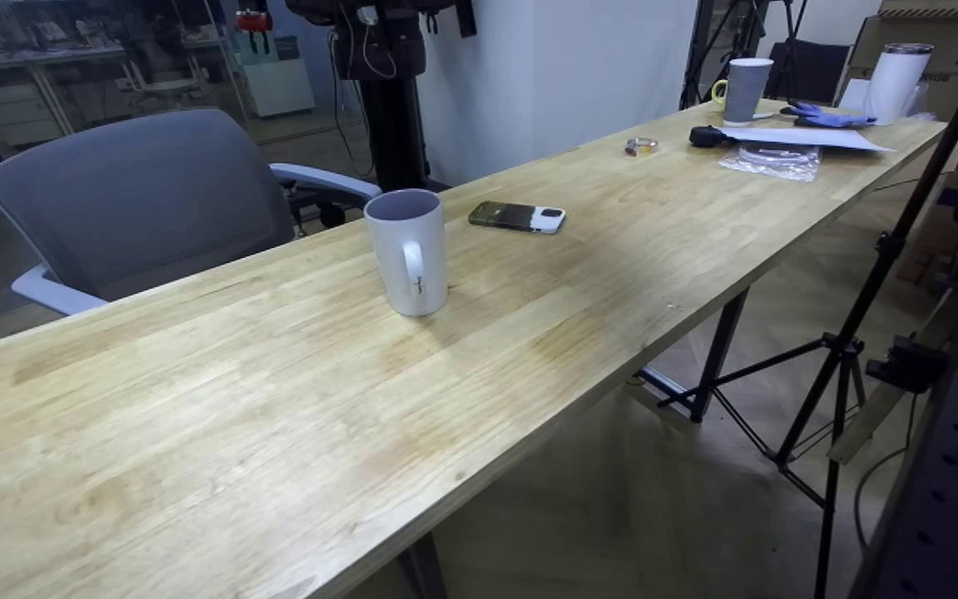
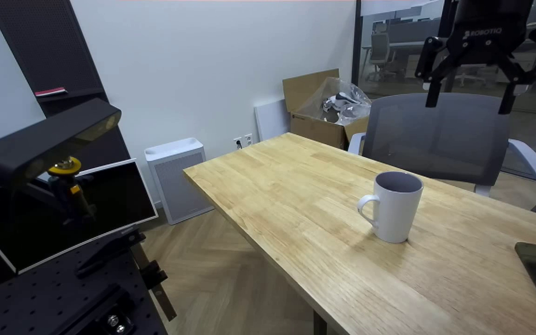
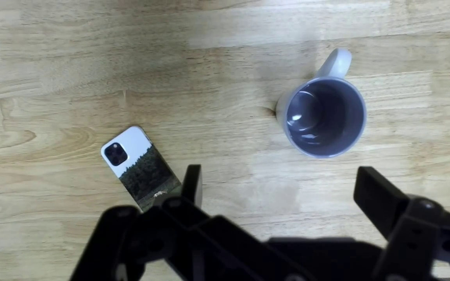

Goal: Move the white mug to the left side of the table

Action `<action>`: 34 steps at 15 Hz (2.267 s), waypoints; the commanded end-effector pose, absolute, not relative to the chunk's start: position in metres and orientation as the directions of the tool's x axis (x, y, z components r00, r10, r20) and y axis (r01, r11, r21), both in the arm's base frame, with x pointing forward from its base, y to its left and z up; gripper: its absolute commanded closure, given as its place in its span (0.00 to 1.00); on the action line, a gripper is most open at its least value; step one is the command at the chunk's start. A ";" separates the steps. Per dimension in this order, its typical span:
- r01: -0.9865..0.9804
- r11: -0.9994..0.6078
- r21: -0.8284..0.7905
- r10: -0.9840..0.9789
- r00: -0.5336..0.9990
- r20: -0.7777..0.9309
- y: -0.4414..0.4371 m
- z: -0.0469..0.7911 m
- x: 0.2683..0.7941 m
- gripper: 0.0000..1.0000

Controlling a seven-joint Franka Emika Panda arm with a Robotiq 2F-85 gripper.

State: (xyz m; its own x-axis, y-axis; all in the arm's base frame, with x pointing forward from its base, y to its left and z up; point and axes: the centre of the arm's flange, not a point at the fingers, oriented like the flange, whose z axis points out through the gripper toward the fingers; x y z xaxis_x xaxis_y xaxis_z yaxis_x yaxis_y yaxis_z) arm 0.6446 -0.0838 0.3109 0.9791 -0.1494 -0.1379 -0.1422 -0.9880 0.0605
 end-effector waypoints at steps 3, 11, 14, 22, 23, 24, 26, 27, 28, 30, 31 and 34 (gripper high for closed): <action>-0.171 -0.982 0.084 -0.181 0.972 -0.147 -0.077 0.271 0.636 0.00; -0.185 -0.975 0.122 -0.205 0.963 -0.174 -0.060 0.207 0.635 0.00; -0.184 -0.974 0.135 -0.206 0.964 -0.169 -0.054 0.196 0.634 0.00; -0.191 -0.972 0.134 -0.205 0.973 -0.104 -0.052 0.190 0.640 0.00; -0.195 -0.973 0.123 -0.207 0.974 -0.089 -0.053 0.190 0.640 0.00; -0.197 -0.974 0.116 -0.206 0.976 -0.075 -0.054 0.189 0.641 0.00; -0.197 -0.974 0.110 -0.205 0.977 -0.066 -0.053 0.187 0.643 0.00; -0.197 -0.974 0.109 -0.205 0.977 -0.064 -0.053 0.186 0.643 0.00; -0.197 -0.974 0.108 -0.205 0.977 -0.063 -0.052 0.185 0.643 0.00; -0.198 -0.974 0.110 -0.207 0.976 -0.070 -0.052 0.180 0.643 0.00; -0.200 -0.974 0.111 -0.208 0.975 -0.072 -0.052 0.178 0.642 0.00; -0.204 -0.972 0.115 -0.214 0.973 -0.083 -0.052 0.173 0.641 0.00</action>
State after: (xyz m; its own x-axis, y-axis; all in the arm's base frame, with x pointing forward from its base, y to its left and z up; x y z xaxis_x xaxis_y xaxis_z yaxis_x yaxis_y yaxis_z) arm 0.6409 -0.0547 0.1754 0.9799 -0.1777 -0.0905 -0.1677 -0.9799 0.1084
